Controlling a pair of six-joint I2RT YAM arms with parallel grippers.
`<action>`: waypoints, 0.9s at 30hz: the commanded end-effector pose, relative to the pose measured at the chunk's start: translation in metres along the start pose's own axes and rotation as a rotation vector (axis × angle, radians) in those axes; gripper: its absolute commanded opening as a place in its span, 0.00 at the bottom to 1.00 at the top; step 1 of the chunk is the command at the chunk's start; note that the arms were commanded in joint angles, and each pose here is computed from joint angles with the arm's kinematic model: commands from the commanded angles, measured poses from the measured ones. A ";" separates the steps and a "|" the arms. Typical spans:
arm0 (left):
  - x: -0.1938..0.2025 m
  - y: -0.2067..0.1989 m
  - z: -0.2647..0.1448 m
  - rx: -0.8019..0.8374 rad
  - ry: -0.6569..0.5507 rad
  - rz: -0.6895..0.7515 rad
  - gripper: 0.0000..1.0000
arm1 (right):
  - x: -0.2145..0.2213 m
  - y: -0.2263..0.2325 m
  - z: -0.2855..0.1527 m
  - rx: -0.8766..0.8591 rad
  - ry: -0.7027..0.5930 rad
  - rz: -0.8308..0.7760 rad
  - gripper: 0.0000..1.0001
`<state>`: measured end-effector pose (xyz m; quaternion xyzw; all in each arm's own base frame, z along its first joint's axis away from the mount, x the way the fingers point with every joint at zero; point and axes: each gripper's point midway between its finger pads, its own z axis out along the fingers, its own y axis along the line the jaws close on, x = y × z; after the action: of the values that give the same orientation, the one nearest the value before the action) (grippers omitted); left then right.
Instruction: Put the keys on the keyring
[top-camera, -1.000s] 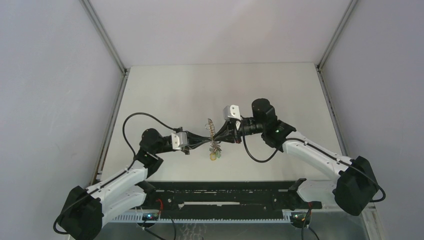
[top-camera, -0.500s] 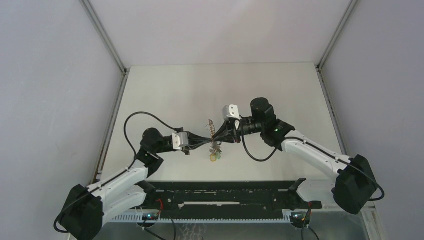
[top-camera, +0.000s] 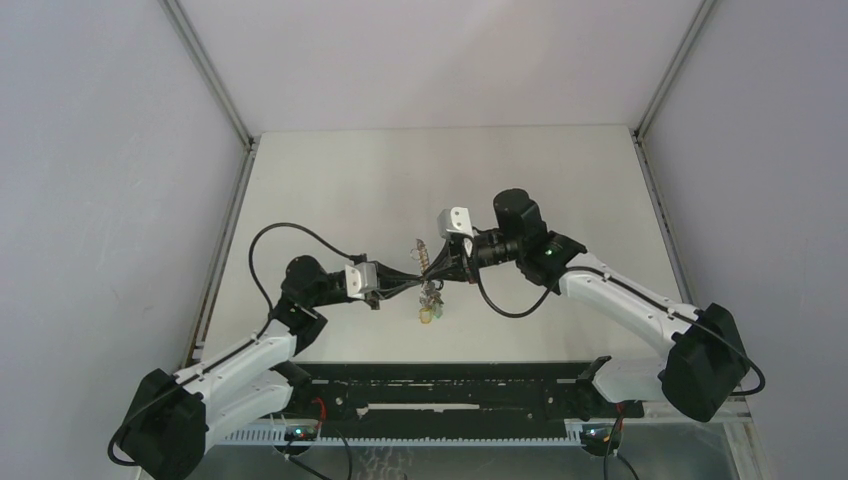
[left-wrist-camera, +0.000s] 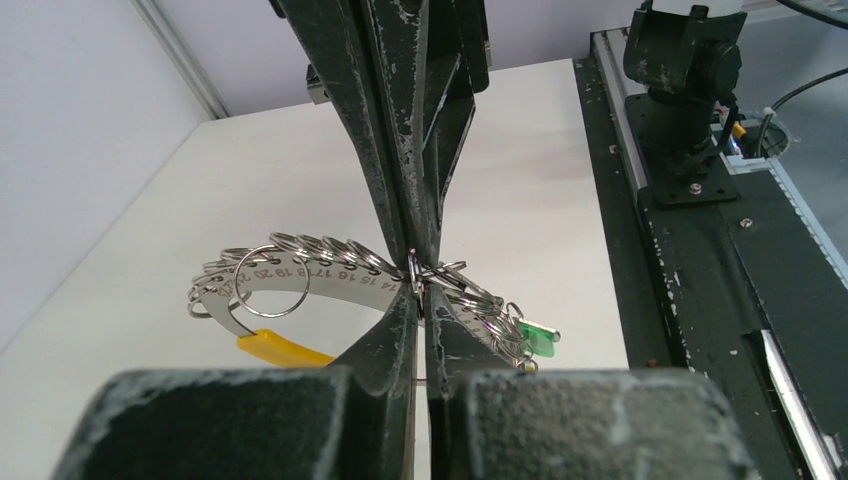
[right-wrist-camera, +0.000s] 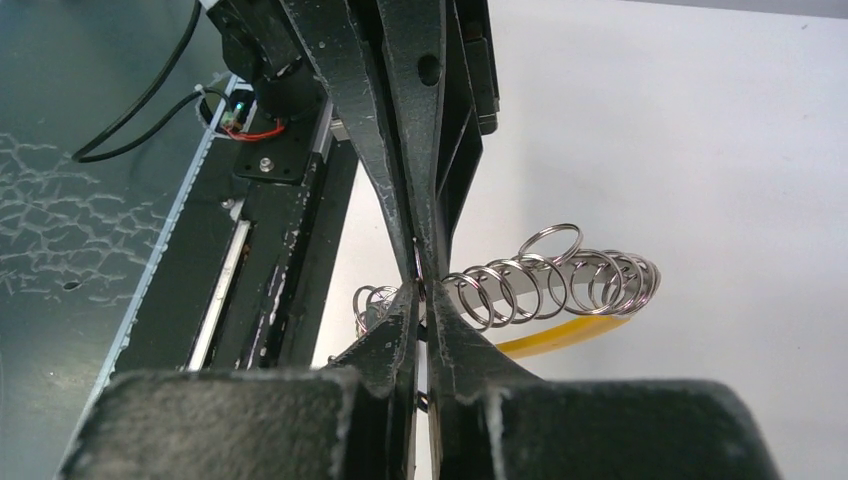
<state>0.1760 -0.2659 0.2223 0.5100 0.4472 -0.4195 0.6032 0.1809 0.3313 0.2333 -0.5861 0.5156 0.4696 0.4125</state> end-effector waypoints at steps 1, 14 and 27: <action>-0.013 0.003 0.002 -0.007 -0.030 0.068 0.10 | -0.004 -0.015 -0.010 0.095 0.080 -0.042 0.00; -0.001 0.008 0.005 -0.014 0.024 0.044 0.35 | 0.018 -0.016 -0.037 0.212 0.407 0.006 0.00; 0.016 0.009 0.021 0.020 0.060 -0.021 0.31 | 0.031 -0.019 -0.022 0.183 0.489 -0.023 0.00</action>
<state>0.1789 -0.2759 0.1805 0.5218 0.4940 -0.4207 0.5538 0.1929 0.3003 0.1983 -0.6440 0.6420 0.2725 0.3145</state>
